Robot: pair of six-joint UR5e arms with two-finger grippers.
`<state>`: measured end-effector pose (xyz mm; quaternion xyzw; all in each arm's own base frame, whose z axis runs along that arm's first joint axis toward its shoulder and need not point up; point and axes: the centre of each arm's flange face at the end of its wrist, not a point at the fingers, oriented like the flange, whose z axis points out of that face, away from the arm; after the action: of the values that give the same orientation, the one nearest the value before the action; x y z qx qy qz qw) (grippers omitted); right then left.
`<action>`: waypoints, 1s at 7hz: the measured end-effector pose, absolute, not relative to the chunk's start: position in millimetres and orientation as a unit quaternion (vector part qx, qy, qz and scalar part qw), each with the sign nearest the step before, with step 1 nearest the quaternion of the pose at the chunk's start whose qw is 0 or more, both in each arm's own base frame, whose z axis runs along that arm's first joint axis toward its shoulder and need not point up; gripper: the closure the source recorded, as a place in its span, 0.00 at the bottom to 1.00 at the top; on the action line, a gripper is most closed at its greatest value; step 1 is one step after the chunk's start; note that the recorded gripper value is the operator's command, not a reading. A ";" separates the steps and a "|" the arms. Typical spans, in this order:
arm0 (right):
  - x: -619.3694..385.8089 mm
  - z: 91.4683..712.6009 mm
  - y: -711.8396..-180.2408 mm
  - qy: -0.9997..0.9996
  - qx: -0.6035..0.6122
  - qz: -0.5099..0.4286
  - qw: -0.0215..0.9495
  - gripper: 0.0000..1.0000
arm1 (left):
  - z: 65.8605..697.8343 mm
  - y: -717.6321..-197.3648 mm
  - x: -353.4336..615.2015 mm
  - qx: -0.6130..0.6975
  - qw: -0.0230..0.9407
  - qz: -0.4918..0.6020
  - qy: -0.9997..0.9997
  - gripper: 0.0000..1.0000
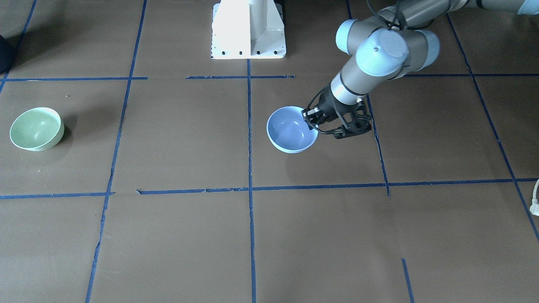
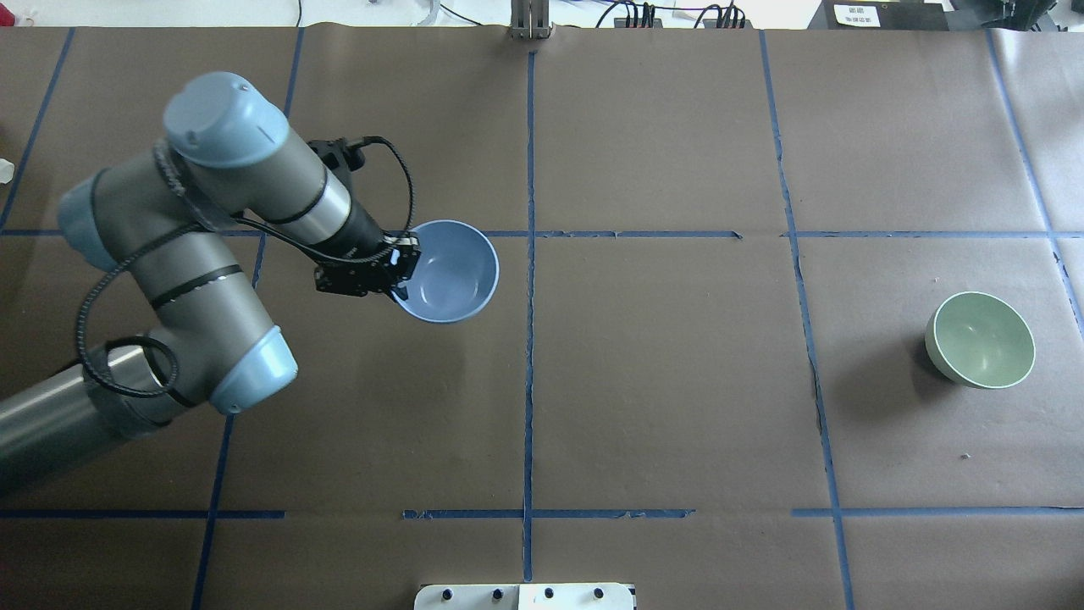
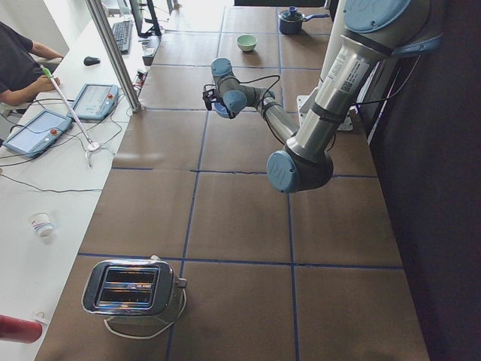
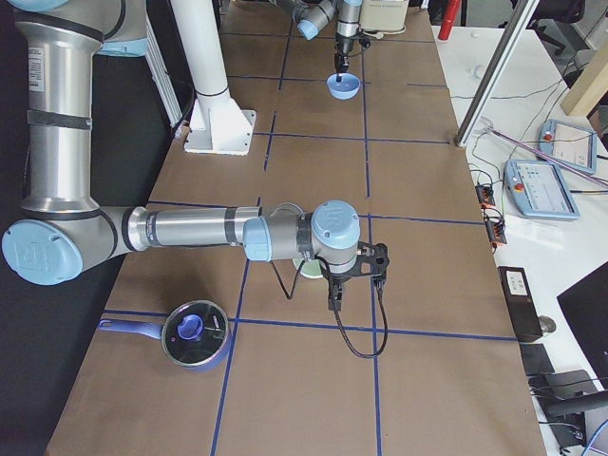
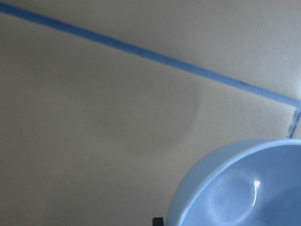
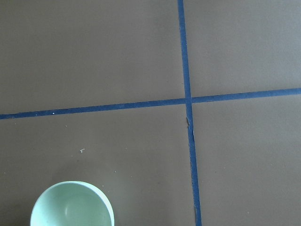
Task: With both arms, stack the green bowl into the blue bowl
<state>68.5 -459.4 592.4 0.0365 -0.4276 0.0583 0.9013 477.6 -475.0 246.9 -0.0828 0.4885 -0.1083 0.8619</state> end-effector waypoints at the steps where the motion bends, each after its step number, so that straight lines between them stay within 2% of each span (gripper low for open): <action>1: 67.6 588.2 -459.2 -0.434 0.038 0.059 0.898 0.00 | 241.3 -463.0 509.9 -0.069 0.862 -0.106 0.492 0.98; 3: 66.4 583.9 -458.3 -0.442 0.037 0.063 0.894 0.00 | 240.5 -453.8 552.4 -0.058 0.857 -0.108 0.500 0.93; 5: 66.4 584.0 -458.0 -0.443 0.036 0.064 0.894 0.00 | 235.5 -452.2 563.1 -0.056 0.855 -0.107 0.505 0.00; 7: 66.3 584.3 -457.6 -0.443 0.036 0.065 0.894 0.00 | 231.0 -450.9 560.9 -0.053 0.853 -0.103 0.509 0.00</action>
<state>66.3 -457.6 584.3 0.0358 -0.4429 0.0645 0.8935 560.9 -450.9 231.0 -0.0530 0.5086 -0.1034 0.8532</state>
